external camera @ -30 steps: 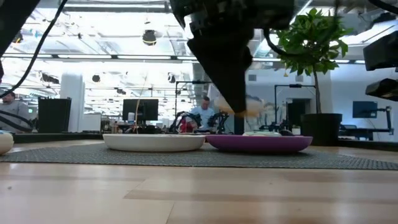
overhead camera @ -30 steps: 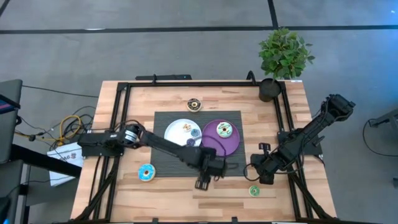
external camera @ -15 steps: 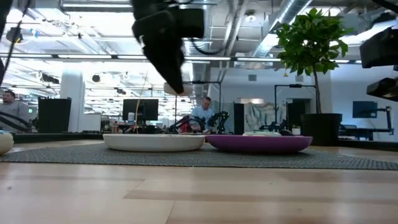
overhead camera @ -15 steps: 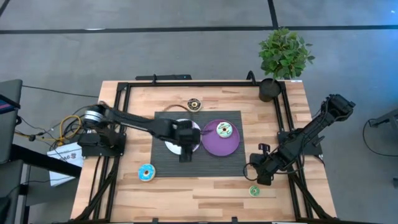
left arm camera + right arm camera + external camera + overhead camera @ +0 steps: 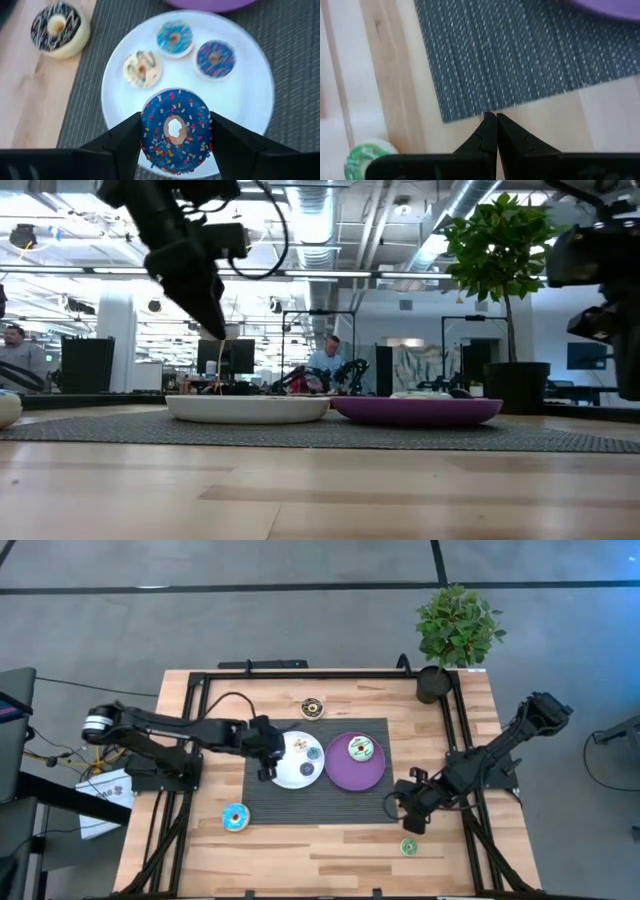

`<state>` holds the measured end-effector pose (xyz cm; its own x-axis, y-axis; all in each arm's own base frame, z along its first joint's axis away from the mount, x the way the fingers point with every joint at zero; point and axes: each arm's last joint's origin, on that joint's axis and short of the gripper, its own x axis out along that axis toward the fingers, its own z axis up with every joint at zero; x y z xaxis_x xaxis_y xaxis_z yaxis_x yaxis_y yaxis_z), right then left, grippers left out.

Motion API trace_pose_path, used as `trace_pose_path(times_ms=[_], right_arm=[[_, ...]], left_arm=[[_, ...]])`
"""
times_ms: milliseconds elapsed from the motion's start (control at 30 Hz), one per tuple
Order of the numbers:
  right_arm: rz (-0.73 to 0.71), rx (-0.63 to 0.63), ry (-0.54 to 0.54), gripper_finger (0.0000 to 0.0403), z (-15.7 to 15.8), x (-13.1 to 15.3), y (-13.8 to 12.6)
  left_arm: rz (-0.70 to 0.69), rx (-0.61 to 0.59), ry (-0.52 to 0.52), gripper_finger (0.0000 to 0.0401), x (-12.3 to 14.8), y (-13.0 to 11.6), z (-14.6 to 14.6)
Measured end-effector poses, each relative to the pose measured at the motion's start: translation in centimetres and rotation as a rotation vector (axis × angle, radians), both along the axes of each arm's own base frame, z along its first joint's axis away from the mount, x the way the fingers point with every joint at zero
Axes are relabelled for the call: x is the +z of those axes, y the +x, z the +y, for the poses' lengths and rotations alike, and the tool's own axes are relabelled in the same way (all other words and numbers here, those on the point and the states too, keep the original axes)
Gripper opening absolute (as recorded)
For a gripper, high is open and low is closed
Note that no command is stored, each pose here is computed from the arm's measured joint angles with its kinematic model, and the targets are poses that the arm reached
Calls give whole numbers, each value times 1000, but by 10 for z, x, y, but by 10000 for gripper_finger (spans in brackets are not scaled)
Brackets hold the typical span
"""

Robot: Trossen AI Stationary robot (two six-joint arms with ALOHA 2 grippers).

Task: Pick & Place donuts
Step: Put the small dark blue donut on the white plate

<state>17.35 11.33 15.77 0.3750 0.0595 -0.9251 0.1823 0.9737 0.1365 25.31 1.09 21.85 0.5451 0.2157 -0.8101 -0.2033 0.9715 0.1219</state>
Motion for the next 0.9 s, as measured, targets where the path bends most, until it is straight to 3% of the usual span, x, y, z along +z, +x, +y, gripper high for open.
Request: trace_pose_path(times_ms=[267,533,900], right_arm=[[-1,-75,-1,1,-14,0,8],[-2,-132,-6,1,-27,0,15],[-27,-153,-10,1,-37,1,22]], left_arm=[[8,3,19,205,-20,-13,14],[-137,16,22,205,-26,-8,23],[-87,34,22,205,-49,-21,26]])
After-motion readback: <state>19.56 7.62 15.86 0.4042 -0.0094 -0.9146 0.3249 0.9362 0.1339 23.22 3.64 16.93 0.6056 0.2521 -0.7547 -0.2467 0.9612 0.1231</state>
